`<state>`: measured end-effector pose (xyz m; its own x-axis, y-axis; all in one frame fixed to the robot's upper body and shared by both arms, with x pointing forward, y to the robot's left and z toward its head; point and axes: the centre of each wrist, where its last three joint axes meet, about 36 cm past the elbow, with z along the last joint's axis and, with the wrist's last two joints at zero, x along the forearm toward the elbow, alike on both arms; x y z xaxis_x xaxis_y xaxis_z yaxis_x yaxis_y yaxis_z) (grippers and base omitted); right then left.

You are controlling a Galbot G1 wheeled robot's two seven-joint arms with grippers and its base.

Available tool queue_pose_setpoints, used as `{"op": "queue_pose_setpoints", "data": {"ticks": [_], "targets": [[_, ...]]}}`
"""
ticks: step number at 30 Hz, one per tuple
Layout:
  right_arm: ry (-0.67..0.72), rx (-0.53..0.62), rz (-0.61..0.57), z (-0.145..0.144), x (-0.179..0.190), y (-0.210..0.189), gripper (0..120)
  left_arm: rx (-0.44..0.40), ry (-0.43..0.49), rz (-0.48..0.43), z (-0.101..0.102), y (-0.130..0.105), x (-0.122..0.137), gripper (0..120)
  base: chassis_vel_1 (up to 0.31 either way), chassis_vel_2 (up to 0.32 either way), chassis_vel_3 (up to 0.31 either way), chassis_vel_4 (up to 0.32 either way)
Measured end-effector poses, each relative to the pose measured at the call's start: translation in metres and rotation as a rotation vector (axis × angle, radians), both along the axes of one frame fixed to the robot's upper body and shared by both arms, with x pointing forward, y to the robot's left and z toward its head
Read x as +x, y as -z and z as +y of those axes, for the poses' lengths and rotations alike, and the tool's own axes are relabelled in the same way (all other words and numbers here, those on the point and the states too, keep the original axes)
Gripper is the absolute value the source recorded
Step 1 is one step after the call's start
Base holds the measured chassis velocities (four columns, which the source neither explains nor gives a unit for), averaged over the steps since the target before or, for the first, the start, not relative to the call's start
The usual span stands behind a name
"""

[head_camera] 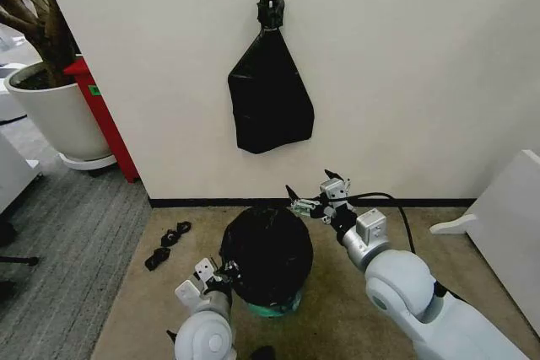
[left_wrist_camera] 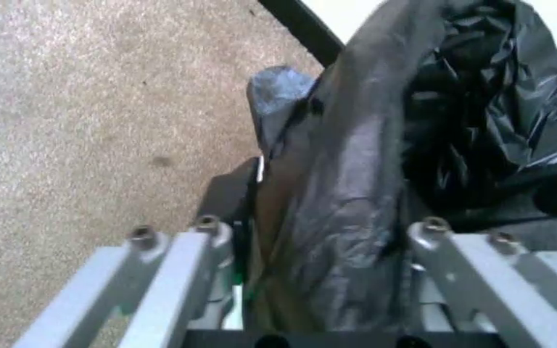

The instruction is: Place the garbage bag over the trash bin.

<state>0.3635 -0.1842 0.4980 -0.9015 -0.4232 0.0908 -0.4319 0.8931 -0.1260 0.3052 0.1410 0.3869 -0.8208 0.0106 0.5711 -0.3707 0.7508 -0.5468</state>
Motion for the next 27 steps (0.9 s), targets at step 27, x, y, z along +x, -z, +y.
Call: {"op": "queue_pose_setpoints", "data": {"ticks": [27], "targets": [[-0.036, 0.024, -0.015, 0.006, -0.002, 0.004, 100, 0.099, -0.062, -0.11, 0.012, -0.007, -0.045, 99, 0.0, 0.0, 0.0, 0.0]]}}
